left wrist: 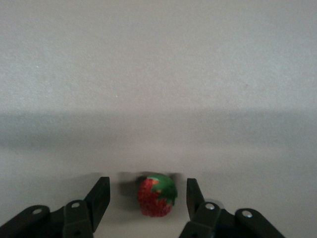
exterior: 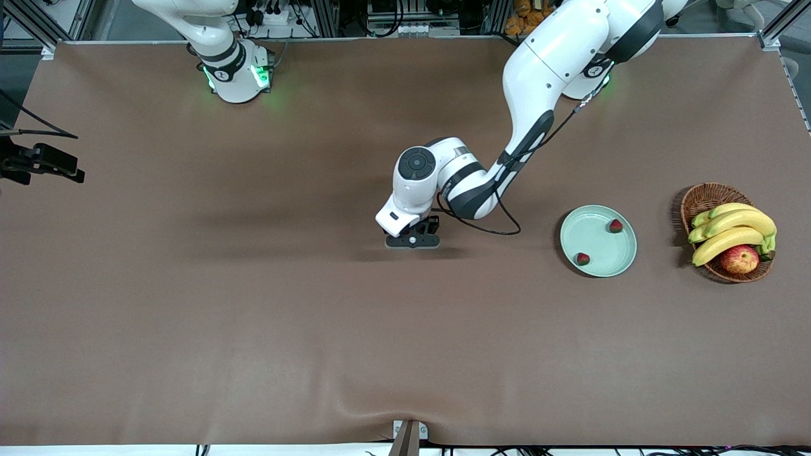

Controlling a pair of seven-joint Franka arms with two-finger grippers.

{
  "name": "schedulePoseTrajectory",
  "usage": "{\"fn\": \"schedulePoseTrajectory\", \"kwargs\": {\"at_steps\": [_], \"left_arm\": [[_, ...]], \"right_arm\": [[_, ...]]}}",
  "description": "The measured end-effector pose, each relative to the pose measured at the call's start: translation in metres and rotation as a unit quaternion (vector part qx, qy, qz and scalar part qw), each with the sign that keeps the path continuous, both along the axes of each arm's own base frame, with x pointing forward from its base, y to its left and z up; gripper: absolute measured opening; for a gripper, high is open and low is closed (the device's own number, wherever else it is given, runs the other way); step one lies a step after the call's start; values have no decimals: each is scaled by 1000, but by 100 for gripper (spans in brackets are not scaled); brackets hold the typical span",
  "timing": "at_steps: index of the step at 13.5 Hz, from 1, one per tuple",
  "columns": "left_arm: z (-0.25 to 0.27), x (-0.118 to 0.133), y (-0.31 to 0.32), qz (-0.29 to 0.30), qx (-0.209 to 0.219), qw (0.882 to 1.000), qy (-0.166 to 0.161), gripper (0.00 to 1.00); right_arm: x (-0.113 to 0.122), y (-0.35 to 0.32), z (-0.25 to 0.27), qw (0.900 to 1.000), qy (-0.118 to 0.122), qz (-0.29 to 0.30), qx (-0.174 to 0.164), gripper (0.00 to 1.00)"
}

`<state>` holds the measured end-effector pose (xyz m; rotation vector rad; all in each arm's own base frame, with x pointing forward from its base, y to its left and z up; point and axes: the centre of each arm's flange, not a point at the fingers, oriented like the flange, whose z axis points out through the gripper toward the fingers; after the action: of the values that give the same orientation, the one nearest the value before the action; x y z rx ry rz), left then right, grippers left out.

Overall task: Collect all strawberries into plate
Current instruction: 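Grasp the third strawberry with the left gripper while the right gripper withdraws, then place the third strawberry on the green plate with the left gripper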

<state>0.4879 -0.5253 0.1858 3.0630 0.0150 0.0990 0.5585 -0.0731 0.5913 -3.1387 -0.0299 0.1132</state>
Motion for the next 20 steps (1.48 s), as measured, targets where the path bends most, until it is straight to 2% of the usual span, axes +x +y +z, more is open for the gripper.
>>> {"fn": "schedulePoseTrajectory", "kwargs": {"at_steps": [1, 2, 3, 5, 7, 9, 11, 13, 16, 20], "left_arm": [[-2, -2, -1, -1, 1, 1000, 1, 64], [-5, -3, -1, -2, 2, 1000, 3, 64], [-7, -3, -1, -2, 3, 1000, 4, 56], [-7, -2, -1, -2, 3, 1000, 4, 34], [-5, 4, 3, 4, 2, 1000, 1, 33], [6, 23, 22, 22, 7, 1000, -2, 33], [36, 54, 68, 56, 20, 998, -8, 33], [73, 74, 130, 86, 49, 995, -9, 33], [91, 79, 221, 104, 118, 987, 28, 33], [63, 86, 322, 131, 153, 976, 85, 33]], "right_arm": [[1, 1, 0, 1000, -2, -8, -1, 100], [1, 3, -2, 1000, 1, -14, -1, 100], [0, 3, -3, 1000, 8, -17, -1, 100], [-2, 4, -5, 1000, 15, -19, 0, 100], [-2, 5, -5, 1000, 17, -22, 0, 100], [-3, 5, -6, 999, 23, -25, 0, 100], [-5, 5, -7, 999, 30, -25, 1, 100], [-5, 6, -8, 999, 31, -25, 1, 100], [-4, 8, -10, 999, 32, -23, 1, 100], [-2, 16, -11, 999, 31, -16, 1, 100]]}}
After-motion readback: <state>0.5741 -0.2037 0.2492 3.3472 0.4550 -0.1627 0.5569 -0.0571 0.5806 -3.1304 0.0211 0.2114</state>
